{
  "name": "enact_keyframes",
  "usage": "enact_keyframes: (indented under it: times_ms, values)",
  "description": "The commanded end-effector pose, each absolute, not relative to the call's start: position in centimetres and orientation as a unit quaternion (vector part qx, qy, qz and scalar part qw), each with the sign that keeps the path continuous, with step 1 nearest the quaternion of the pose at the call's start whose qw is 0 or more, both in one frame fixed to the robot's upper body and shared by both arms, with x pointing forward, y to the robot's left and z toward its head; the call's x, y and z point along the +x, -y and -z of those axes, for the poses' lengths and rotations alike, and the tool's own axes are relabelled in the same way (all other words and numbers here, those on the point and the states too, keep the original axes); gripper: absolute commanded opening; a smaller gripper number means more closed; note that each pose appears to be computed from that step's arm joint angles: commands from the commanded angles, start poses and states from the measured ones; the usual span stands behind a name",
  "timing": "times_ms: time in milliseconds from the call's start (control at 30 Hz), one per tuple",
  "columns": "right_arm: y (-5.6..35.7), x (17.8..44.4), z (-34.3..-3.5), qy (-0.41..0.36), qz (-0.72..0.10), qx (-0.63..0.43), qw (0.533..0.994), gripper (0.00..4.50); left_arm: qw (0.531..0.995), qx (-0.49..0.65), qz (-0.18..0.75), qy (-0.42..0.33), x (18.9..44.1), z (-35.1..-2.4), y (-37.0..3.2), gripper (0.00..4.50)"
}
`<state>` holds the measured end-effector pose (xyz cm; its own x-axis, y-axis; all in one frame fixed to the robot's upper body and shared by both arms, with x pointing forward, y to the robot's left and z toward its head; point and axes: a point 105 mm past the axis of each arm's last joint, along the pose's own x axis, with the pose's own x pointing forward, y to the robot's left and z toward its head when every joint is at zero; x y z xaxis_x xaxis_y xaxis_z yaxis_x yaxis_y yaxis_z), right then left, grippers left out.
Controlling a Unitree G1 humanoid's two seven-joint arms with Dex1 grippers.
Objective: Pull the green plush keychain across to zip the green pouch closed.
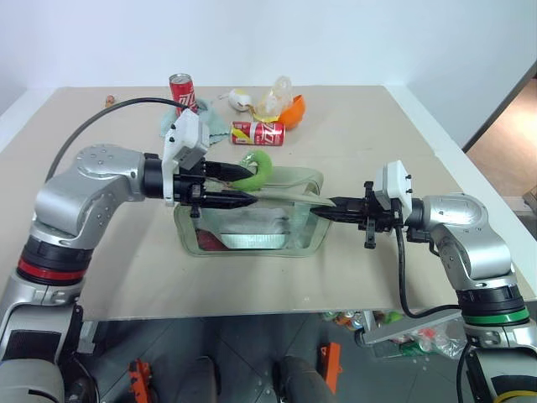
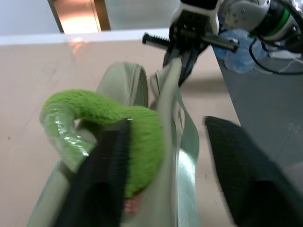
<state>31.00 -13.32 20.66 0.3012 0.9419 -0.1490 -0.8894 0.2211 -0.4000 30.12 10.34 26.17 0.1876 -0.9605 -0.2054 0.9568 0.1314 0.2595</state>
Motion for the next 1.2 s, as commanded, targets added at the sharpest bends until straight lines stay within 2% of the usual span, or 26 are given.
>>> enact_keyframes:
  times_ms: [33, 300, 533, 700, 967, 1067, 1200]
  values:
    - [13.5, 31.0, -21.3, 0.074, -0.584, -0.223, 0.777, 0.0, 0.779, 0.181, 0.599, 0.032, 28.9, -28.7, -12.9, 2.98]
    - [13.2, 31.2, -21.3, 0.073, -0.593, -0.216, 0.773, 0.0, 0.86, 0.14, 0.49, 0.026, 27.1, -27.6, -16.3, 2.98]
    - [12.6, 31.2, -21.7, 0.075, -0.602, -0.206, 0.767, 0.0, 0.929, 0.098, 0.355, 0.045, 27.0, -24.1, -18.8, 2.98]
    - [12.6, 31.2, -21.6, 0.072, -0.604, -0.209, 0.766, 0.0, 0.938, 0.07, 0.336, 0.043, 27.2, -22.2, -19.0, 2.98]
    - [12.8, 31.1, -21.8, 0.073, -0.6, -0.214, 0.768, 0.0, 0.93, 0.041, 0.36, 0.064, 28.0, -22.1, -17.9, 2.98]
    - [13.0, 31.0, -21.7, 0.072, -0.596, -0.216, 0.77, 0.0, 0.925, 0.017, 0.374, 0.064, 28.1, -22.0, -17.5, 2.13]
    - [13.1, 30.9, -21.6, 0.07, -0.594, -0.217, 0.771, 0.0, 0.921, -0.001, 0.385, 0.058, 28.2, -21.8, -17.1, 0.75]
